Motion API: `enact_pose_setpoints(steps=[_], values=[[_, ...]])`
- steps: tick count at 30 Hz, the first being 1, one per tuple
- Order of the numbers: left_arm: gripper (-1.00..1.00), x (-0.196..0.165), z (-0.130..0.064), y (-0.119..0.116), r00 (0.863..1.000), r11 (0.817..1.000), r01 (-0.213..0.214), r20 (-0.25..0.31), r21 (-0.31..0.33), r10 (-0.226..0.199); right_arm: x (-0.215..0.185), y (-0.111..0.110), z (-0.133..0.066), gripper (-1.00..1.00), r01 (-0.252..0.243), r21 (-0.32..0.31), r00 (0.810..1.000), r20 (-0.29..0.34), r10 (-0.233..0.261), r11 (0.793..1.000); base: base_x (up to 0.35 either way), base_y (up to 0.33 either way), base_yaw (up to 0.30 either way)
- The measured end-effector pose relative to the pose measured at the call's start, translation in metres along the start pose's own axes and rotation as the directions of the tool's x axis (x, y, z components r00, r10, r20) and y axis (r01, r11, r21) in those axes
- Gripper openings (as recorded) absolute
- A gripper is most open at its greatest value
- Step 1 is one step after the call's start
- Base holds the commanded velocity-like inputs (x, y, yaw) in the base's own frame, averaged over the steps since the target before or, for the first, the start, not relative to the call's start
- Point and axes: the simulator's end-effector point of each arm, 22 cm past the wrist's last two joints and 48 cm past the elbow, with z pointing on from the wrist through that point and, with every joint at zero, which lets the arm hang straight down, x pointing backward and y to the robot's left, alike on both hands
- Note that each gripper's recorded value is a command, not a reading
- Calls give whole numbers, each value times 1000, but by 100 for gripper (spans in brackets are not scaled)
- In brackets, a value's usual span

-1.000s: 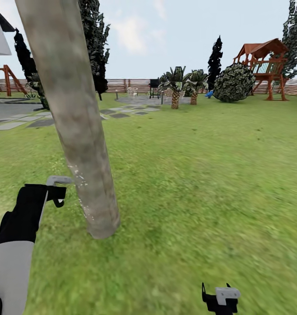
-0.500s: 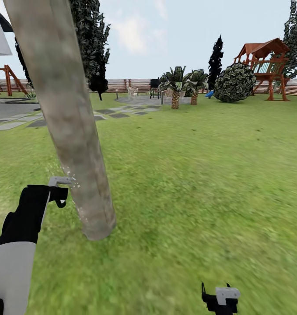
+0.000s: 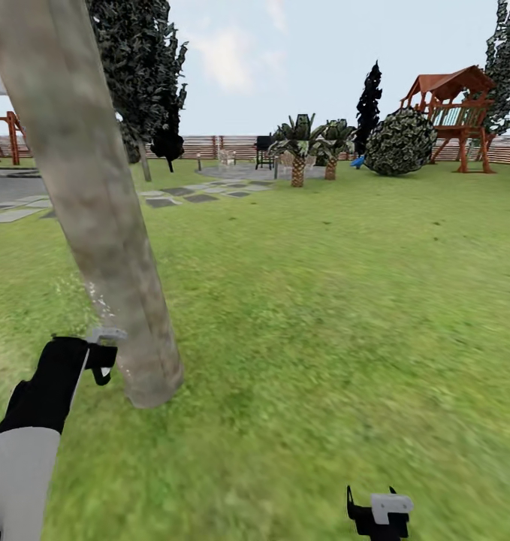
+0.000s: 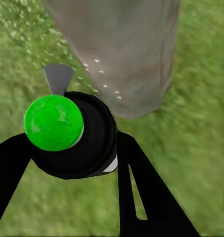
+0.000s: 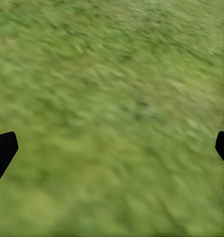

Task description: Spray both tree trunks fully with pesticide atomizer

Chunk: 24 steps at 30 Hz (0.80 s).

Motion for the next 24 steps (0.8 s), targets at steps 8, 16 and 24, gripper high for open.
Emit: enact_pose_setpoints(steps=[8, 16, 24], values=[[-100, 35, 17, 38, 1000, 999, 17, -17, -43, -18, 0, 0, 0, 100, 0, 0, 1000, -1, 0, 1000, 35, -273, 0], [-100, 47, 32, 21, 1000, 1000, 27, -7, 6, -27, 0, 0, 0, 100, 0, 0, 1000, -2, 0, 1000, 83, -135, 0], [-100, 60, 47, 65, 999, 995, -5, 31, -104, 8, 0, 0, 0, 100, 1, -1, 1000, -1, -1, 1000, 1, -1, 0]])
